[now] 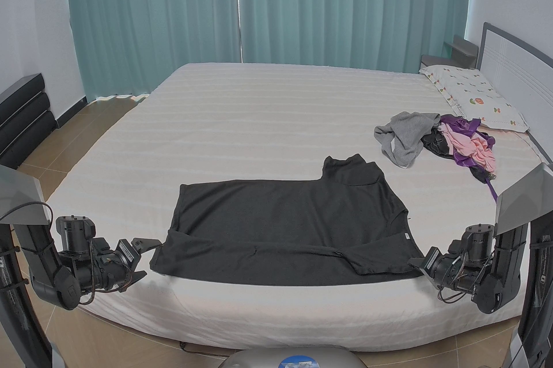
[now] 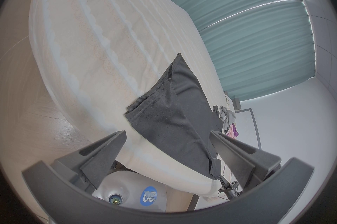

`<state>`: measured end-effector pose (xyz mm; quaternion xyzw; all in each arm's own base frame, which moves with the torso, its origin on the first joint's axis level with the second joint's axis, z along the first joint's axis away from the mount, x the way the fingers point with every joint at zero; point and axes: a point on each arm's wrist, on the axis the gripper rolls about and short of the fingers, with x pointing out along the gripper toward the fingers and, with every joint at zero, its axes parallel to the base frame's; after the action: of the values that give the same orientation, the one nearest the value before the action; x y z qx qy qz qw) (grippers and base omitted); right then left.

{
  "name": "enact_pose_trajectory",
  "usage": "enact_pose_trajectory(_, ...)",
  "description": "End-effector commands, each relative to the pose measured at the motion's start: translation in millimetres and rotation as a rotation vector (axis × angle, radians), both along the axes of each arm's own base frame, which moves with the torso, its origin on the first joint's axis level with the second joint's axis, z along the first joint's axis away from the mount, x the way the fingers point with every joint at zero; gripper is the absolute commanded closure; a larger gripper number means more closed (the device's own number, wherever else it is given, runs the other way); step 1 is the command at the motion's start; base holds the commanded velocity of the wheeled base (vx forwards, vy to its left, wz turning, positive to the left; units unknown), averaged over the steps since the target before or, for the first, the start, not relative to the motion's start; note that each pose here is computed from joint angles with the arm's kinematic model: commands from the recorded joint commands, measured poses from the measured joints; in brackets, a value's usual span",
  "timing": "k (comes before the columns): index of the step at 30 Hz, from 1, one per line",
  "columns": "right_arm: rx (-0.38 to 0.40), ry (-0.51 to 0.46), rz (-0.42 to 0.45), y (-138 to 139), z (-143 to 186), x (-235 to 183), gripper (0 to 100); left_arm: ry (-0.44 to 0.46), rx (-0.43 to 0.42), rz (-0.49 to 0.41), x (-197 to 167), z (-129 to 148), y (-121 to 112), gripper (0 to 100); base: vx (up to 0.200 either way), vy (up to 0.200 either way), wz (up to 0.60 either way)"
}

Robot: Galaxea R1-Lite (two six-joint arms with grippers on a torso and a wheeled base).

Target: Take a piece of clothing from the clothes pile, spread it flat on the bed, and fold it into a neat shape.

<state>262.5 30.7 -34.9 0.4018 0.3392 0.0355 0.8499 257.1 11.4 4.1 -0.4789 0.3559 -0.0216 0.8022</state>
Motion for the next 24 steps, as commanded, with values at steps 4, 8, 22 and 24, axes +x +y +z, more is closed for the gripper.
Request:
enact_pose_trajectory(4, -0.002, -0.002, -0.002, -1.4, -1.1, -0.6, 100, -0.001, -0.001, 0.001, 0.6, -0.1, 0.1, 0, 0.0, 0.0, 0.0)
enact_pose_trajectory(8, -0.011, 0.012, -0.001, -2.3, -5.6, -1.2, 100, 0.0, 0.0, 0.0, 0.6, -0.5, 0.1, 0, 0.0, 0.0, 0.0)
enact_pose_trajectory(22, 0.01, -0.12, -0.042, -21.2, 29.1, 3.7, 0, -0.006, -0.005, 0.007, 2.9, 0.4, 0.7, 0, 0.029, 0.0, 0.0)
enact_pose_trajectory(24, 0.021, -0.122, -0.051, -24.3, 29.5, 4.8, 0, -0.007, -0.003, 0.009, 2.9, 0.8, 0.8, 0, 0.2, 0.0, 0.0)
